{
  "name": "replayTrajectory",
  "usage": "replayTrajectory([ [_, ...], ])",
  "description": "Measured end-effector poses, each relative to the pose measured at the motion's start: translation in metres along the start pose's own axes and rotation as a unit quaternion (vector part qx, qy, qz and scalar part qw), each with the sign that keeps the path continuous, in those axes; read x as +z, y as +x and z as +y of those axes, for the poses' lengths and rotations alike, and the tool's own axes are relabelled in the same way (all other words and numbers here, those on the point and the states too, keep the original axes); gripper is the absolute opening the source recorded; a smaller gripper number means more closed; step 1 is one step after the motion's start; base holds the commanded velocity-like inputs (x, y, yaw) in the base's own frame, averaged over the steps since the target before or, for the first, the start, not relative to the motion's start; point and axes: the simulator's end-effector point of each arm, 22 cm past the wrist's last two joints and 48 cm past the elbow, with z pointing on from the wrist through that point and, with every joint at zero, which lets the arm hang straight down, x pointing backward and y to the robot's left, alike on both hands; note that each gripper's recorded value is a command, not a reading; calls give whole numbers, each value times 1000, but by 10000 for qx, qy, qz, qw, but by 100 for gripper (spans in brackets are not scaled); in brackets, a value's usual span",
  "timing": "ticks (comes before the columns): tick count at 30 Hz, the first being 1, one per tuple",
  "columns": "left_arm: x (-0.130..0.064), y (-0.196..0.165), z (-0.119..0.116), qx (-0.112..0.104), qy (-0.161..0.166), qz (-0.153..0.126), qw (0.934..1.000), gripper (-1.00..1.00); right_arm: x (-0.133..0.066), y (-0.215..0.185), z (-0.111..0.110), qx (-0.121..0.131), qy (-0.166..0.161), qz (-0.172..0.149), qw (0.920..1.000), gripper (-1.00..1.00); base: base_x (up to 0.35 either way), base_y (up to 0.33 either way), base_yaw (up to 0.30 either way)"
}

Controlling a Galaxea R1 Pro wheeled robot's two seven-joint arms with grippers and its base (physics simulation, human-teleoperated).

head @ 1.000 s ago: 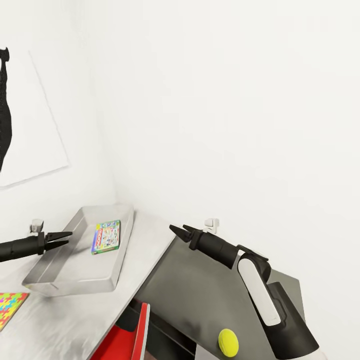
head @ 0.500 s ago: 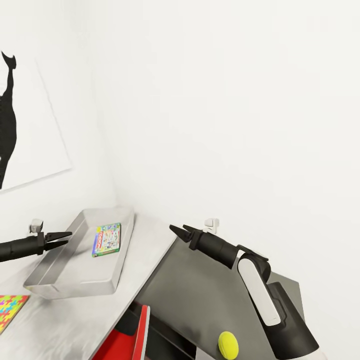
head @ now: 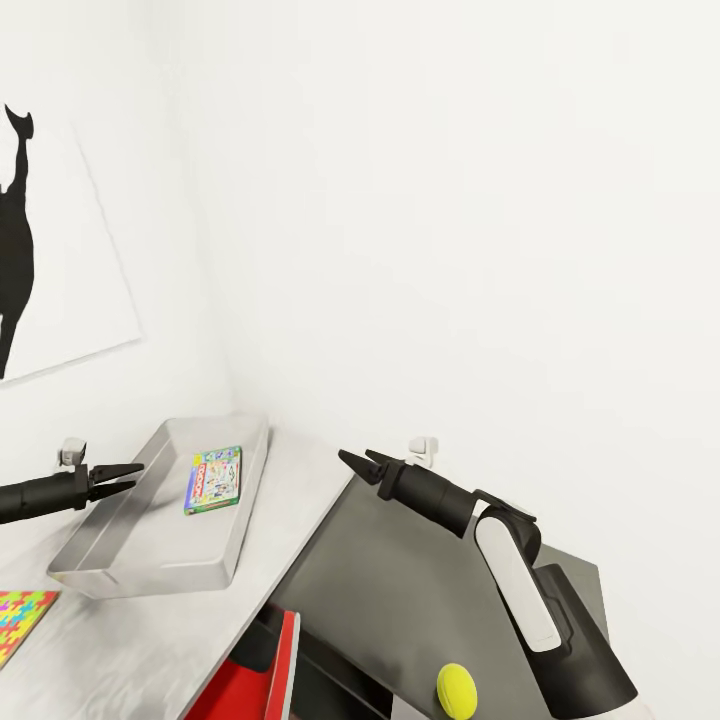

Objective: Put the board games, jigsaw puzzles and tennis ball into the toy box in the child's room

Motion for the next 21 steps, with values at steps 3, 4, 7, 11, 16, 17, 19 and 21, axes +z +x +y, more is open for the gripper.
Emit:
replayTrajectory([
  [3, 0, 0, 0, 1, 0, 0, 10000, 100, 0, 0, 0, 1, -2, -1, 10000, 100, 0, 0, 0],
  [4, 0, 0, 0, 2, 1, 0, 10000, 100, 0, 0, 0, -1, 1, 0, 10000, 100, 0, 0, 0],
  [7, 0, 0, -1, 4, 4, -4, 10000, 100, 0, -1, 1, -10, -3, -4, 10000, 100, 0, 0, 0],
  [11, -2, -2, -3, 27, 19, -21, 10000, 100, 0, -2, 4, -32, -20, -18, 10000, 100, 0, 0, 0],
  [16, -3, -4, -7, 59, 36, -44, 10000, 100, 0, -2, 9, -74, -58, -3, 10000, 100, 0, 0, 0],
  [17, -4, -4, -8, 66, 37, -50, 10000, 100, 1, -2, 10, -82, -65, -2, 9999, 100, 0, 0, 0],
  [19, -5, -5, -9, 80, 41, -61, 9999, 100, 0, -3, 12, -96, -74, -5, 9999, 100, 0, 0, 0],
  [21, -7, -7, -10, 96, 38, -79, 9999, 100, 0, -4, 14, -110, -80, -10, 9999, 100, 0, 0, 0],
])
